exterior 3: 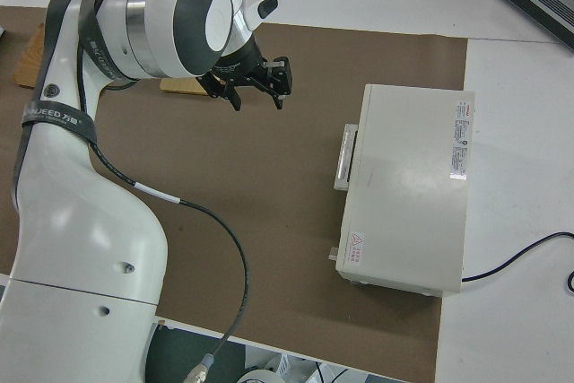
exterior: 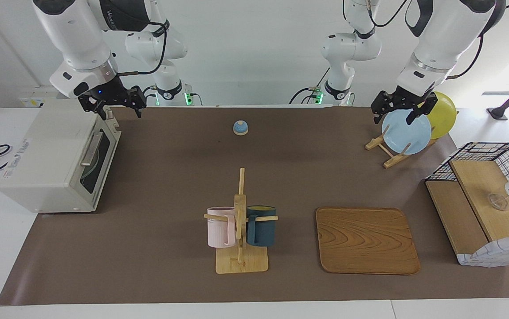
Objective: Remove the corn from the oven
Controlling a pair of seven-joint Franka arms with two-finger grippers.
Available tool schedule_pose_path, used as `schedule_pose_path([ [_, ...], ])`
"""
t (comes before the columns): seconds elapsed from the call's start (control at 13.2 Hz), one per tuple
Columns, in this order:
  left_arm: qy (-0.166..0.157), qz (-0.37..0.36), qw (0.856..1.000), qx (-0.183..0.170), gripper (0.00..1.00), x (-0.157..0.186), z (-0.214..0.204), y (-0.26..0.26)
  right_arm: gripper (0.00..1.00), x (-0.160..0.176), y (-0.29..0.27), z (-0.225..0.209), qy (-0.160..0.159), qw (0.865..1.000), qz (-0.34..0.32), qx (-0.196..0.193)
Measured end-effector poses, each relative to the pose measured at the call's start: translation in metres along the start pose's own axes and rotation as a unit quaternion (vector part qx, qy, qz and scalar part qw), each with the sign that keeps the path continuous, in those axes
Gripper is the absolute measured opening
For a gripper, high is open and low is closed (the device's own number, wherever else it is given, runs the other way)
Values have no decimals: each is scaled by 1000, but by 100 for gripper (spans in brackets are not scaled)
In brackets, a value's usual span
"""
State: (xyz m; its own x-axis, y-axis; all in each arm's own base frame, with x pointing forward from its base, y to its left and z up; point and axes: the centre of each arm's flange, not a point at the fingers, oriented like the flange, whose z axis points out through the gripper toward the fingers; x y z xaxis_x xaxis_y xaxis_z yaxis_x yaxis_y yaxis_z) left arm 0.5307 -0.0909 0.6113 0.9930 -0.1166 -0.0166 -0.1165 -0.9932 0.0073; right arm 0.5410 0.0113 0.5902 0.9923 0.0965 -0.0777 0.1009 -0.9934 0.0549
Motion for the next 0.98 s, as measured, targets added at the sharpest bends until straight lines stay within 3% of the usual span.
schedule_pose_path([
  [0.23,0,0,1000,0,100,0,0,0,30,-3,30,38,22,999,-24,-2],
  [0.45,0,0,1000,0,100,0,0,0,1,-12,65,64,19,999,-34,-5],
  [0.98,0,0,1000,0,100,0,0,0,1,-17,104,106,-2,1000,-21,-11],
])
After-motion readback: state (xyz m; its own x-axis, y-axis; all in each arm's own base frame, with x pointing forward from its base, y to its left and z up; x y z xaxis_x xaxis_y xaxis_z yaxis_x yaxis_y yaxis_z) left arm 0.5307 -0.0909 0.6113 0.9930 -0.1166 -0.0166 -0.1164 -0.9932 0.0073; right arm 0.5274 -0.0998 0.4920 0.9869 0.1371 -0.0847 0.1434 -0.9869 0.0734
